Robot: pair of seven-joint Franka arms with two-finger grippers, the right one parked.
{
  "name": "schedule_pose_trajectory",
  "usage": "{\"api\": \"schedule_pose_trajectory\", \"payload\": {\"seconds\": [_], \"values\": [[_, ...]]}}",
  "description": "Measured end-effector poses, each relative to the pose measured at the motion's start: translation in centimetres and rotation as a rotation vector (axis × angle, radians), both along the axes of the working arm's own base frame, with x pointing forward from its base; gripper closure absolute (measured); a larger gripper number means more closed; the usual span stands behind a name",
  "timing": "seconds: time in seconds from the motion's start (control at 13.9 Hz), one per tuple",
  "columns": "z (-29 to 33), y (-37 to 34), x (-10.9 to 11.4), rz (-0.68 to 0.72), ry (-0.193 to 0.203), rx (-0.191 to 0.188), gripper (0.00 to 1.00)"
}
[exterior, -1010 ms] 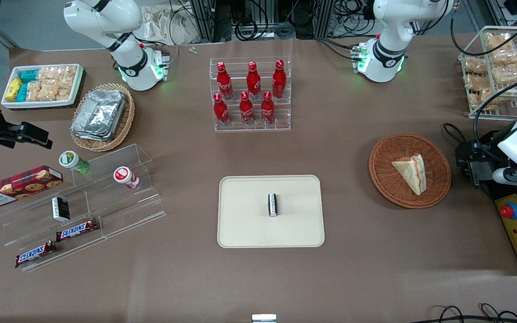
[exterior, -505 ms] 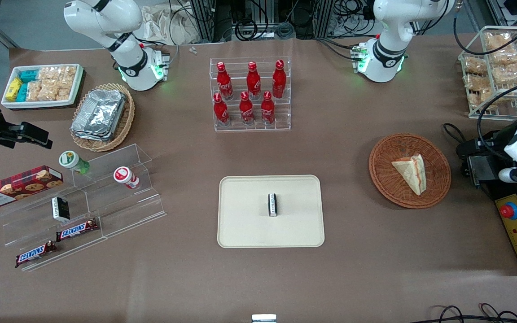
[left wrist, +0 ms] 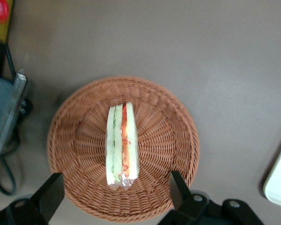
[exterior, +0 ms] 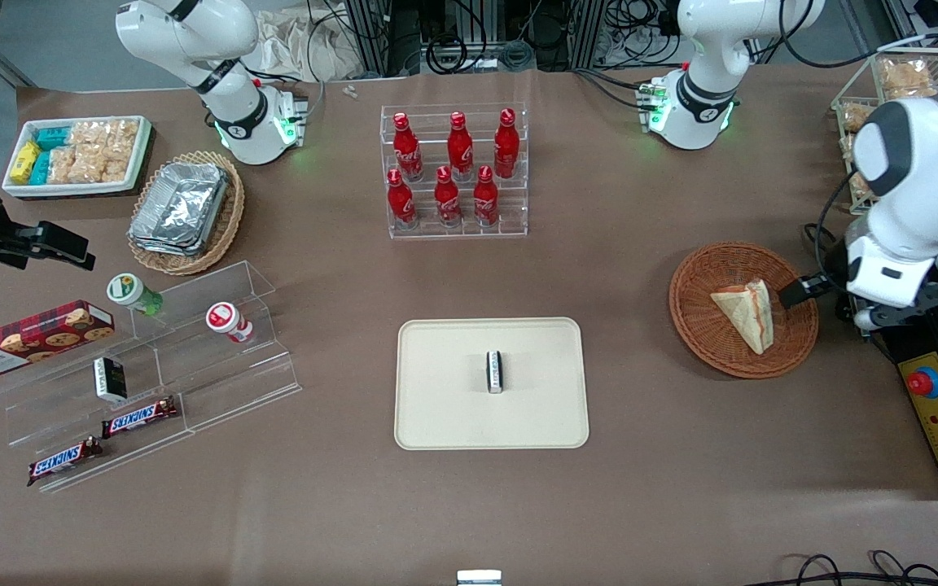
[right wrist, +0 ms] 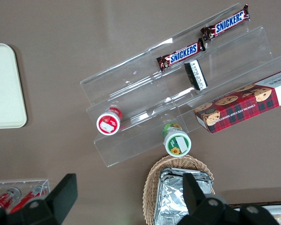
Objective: Place sandwich from basket to tray
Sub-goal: 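Lower the open left gripper over the wrapped sandwich in the wicker basket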
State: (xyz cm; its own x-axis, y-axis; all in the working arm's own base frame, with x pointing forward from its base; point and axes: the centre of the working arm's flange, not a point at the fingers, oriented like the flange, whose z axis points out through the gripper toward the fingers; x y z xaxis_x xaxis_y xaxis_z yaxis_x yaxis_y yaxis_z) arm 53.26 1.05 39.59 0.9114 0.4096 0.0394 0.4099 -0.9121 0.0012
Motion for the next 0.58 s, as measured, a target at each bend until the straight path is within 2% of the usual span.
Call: {"api": "schedule_pose_trajectory", "payload": {"seconds": [0.22,0.58], "values": [[-3.6,-0.2,-1.5,0.073,0.011,-0.004,0.00],[-8.3,-0.4,-2.7,0.142,0.024,-0.009,0.00]]}}
